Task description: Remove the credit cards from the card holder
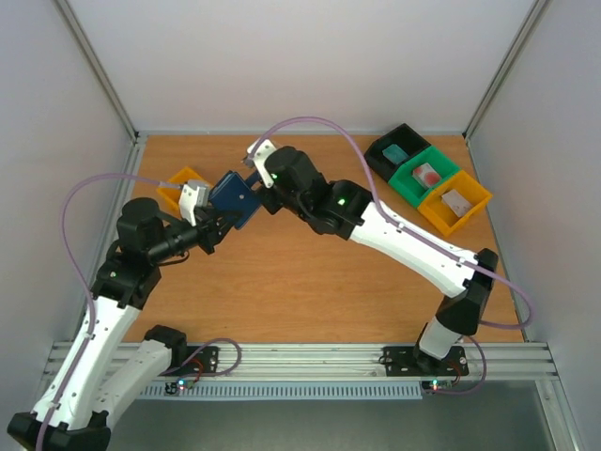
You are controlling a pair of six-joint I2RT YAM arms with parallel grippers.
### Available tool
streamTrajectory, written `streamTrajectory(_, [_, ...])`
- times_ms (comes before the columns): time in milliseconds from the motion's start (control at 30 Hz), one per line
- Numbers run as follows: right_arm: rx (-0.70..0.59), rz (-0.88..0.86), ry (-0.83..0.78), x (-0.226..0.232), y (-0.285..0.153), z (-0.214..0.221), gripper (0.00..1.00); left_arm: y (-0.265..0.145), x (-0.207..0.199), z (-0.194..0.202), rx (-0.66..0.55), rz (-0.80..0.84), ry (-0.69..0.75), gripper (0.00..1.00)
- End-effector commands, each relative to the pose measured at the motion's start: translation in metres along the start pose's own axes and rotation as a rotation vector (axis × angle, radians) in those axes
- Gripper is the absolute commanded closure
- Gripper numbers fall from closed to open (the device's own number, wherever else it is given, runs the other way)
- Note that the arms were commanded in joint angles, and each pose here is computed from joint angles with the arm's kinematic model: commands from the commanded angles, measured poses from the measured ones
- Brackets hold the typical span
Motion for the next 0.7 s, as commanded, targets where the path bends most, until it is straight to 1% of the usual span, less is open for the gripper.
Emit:
streamTrajectory(0, [0.045,0.139,0.107,-0.075,-0.023,0.027,0.99,-0.005,-0.011,-0.002,-0.014,0.052,0.03,1.0])
streamTrajectory(33, [0.037,0.095,0.107,-0.076,-0.03,0.03,0.98,-0.004,-0.009,-0.001,-0.011,0.042,0.023,1.0])
streamTrajectory(100, [0.001,-0.018,0.059,-0.064,-0.046,0.029,0.91,-0.002,-0.003,0.0,-0.008,0.017,0.014,1.0])
streamTrajectory(200, [-0.03,-0.097,0.06,-0.051,-0.059,0.023,0.91,0.002,0.002,0.0,-0.01,-0.002,0.008,1.0])
streamTrajectory(233, [-0.03,-0.131,0.069,-0.047,-0.062,0.022,0.87,0.003,0.001,0.0,-0.009,0.015,0.007,1.0])
streamTrajectory(267, [-0.036,-0.194,0.062,-0.039,-0.065,0.02,0.78,0.004,-0.003,0.001,-0.012,0.05,0.013,1.0])
streamTrajectory(300, [-0.039,-0.269,0.047,-0.03,-0.071,0.02,0.65,0.003,-0.011,0.002,-0.011,0.108,0.028,1.0])
streamTrajectory(333, [-0.052,-0.353,0.035,-0.021,-0.077,0.019,0.59,0.003,-0.014,0.001,-0.02,0.135,0.051,1.0])
streamTrajectory(367, [-0.062,-0.433,0.025,-0.012,-0.085,0.02,0.44,0.003,-0.016,0.001,-0.02,0.151,0.061,1.0])
streamTrajectory(433, [-0.084,-0.565,0.019,0.003,-0.096,0.023,0.2,0.004,-0.013,0.0,-0.01,0.127,0.055,1.0])
streamTrajectory(500, [-0.117,-0.66,0.059,0.014,-0.102,0.021,0.03,0.004,-0.013,0.0,-0.007,0.121,0.066,1.0])
streamTrajectory(567, [-0.132,-0.72,0.11,0.023,-0.098,0.021,0.01,0.003,-0.021,0.002,-0.004,0.185,0.097,1.0])
streamTrajectory(667, [-0.149,-0.772,0.148,0.029,-0.091,0.016,0.02,-0.002,-0.043,0.005,-0.002,0.372,0.156,1.0])
Point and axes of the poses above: each gripper's point midway between its finger pads, its own y axis out along the fingers, its own x axis along the line the jaws close on, z = x × y, the point moved 4 cm from there along -y, back along the fingers, and after that the axes turned 1 degree about -y, right-handed, at the moved point
